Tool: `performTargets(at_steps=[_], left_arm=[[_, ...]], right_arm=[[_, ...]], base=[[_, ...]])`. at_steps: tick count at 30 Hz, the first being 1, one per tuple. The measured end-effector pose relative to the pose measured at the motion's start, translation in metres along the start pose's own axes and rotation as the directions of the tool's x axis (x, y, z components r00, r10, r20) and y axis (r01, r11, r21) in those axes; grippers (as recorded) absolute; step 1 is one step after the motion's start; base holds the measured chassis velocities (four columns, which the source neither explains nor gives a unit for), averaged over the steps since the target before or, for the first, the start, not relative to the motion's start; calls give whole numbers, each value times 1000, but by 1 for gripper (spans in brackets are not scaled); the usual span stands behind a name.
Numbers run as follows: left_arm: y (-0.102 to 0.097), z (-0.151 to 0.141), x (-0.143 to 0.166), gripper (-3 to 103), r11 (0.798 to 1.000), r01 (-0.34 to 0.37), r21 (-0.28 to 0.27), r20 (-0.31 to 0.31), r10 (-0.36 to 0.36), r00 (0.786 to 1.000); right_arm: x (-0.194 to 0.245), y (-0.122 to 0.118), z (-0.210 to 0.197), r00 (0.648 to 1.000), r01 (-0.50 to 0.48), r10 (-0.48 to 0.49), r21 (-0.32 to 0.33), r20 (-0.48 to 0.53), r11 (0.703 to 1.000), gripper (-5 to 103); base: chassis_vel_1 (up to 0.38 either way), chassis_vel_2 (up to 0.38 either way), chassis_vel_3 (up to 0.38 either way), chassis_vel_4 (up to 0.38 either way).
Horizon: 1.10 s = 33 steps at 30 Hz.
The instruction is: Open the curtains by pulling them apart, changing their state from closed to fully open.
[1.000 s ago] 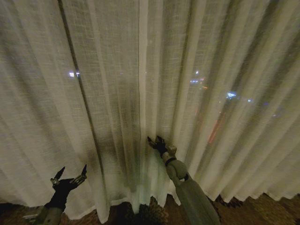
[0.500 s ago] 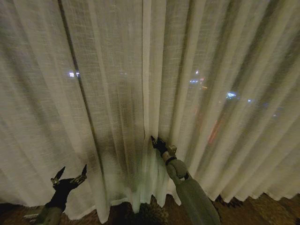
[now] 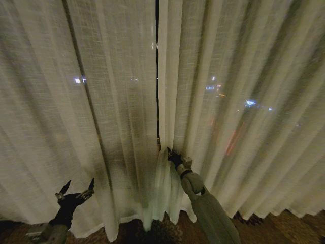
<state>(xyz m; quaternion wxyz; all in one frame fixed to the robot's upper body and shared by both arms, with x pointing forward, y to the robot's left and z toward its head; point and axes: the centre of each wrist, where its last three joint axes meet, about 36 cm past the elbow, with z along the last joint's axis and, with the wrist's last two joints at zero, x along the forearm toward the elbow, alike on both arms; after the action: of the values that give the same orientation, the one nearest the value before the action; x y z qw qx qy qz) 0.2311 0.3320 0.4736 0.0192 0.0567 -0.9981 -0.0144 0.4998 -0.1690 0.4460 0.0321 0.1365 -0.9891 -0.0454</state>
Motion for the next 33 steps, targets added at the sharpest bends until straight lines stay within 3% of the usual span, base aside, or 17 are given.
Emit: performTargets(at_steps=[16,33], left_arm=[[-1,3,3,100,1000,2,3,-1,-2,1000],[-1,5,5,100,1000,4,4,2,-4,1000]], right_arm=[[3,-9,-4,1000,-19,19,4,7,1000,0],[4,-16,-5,999,-38,38,0,10,999,0]], base=[[-113,-151,125,141],[-335,-334,327,334]])
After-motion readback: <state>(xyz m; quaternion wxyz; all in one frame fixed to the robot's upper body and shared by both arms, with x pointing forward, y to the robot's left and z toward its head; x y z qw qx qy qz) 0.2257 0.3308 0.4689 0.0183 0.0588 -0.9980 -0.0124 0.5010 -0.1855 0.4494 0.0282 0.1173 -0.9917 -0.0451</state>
